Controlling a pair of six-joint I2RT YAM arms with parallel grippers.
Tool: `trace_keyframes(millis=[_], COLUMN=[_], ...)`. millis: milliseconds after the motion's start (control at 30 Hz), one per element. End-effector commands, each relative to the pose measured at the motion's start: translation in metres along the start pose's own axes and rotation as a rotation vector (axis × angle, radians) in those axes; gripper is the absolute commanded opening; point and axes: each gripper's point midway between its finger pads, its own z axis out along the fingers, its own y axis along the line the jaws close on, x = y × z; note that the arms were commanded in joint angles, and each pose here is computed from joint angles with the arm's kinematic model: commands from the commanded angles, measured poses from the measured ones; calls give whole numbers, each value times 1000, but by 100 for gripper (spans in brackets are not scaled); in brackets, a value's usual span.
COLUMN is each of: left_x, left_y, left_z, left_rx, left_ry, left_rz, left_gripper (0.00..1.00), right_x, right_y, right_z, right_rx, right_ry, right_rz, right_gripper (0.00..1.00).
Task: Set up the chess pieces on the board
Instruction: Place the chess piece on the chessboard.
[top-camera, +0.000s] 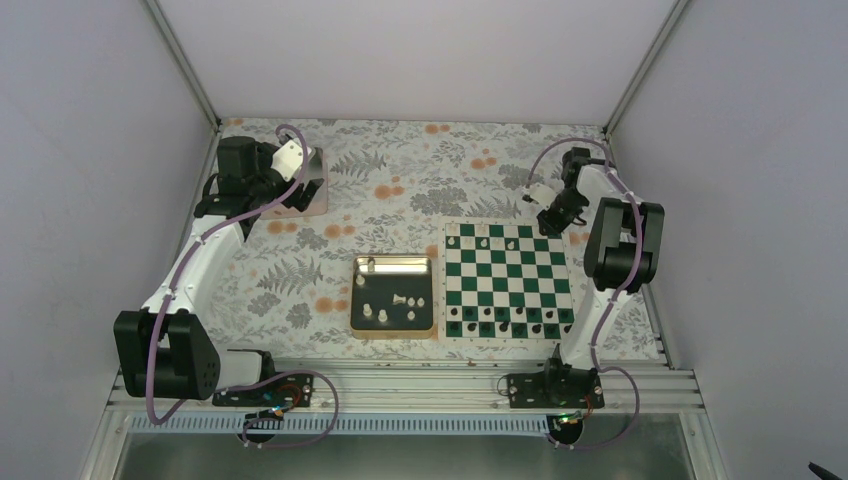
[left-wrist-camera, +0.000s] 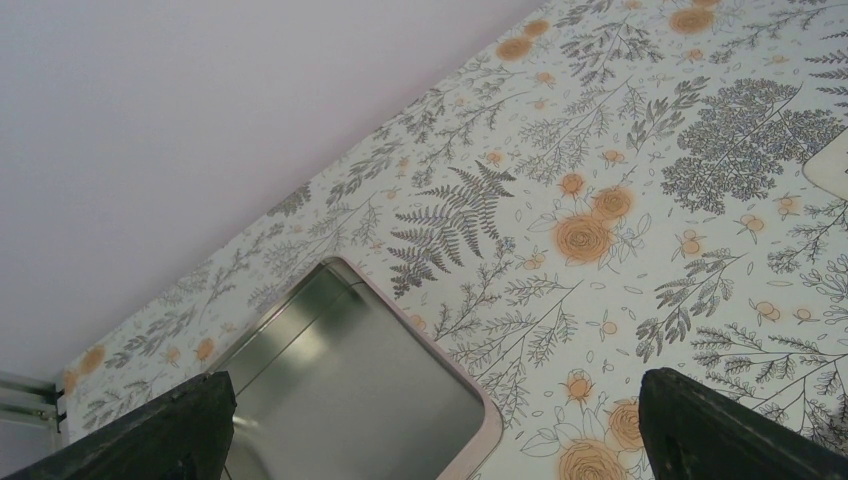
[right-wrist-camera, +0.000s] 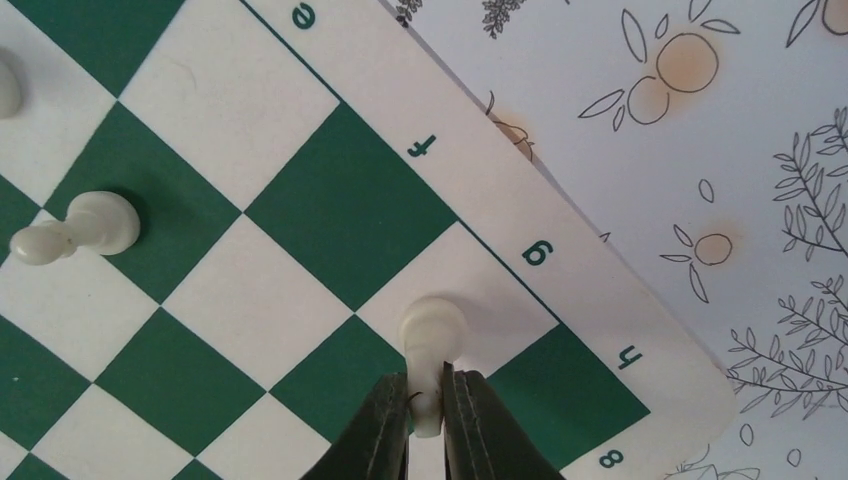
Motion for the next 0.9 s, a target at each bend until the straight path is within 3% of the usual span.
trace_keyframes(millis=[0, 67, 233, 567, 733, 867], left_x=[-6, -6, -6, -6, -7, -8], left_y=[0, 0, 1, 1, 2, 2], left_z=[-2, -2, -2, -2, -3, -4], left_rx=[8, 7, 3, 5, 1, -3], left_ry=[-19, -17, -17, -17, -20, -21], left_rz=[10, 10, 10, 10, 10, 10], left_gripper=[100, 100, 100, 100, 100, 100], right_x=[4, 3, -3, -24, -67, -116], right_y=[5, 4, -2, 7, 62, 142], right_z=[4, 5, -3, -61, -90, -100], right_rx=[-20, -17, 17, 114, 154, 124], right_ry=[13, 11, -13, -62, -90, -148], right_rz=[-5, -7, -7, -47, -187, -373], right_gripper=[13, 14, 30, 36, 37, 37])
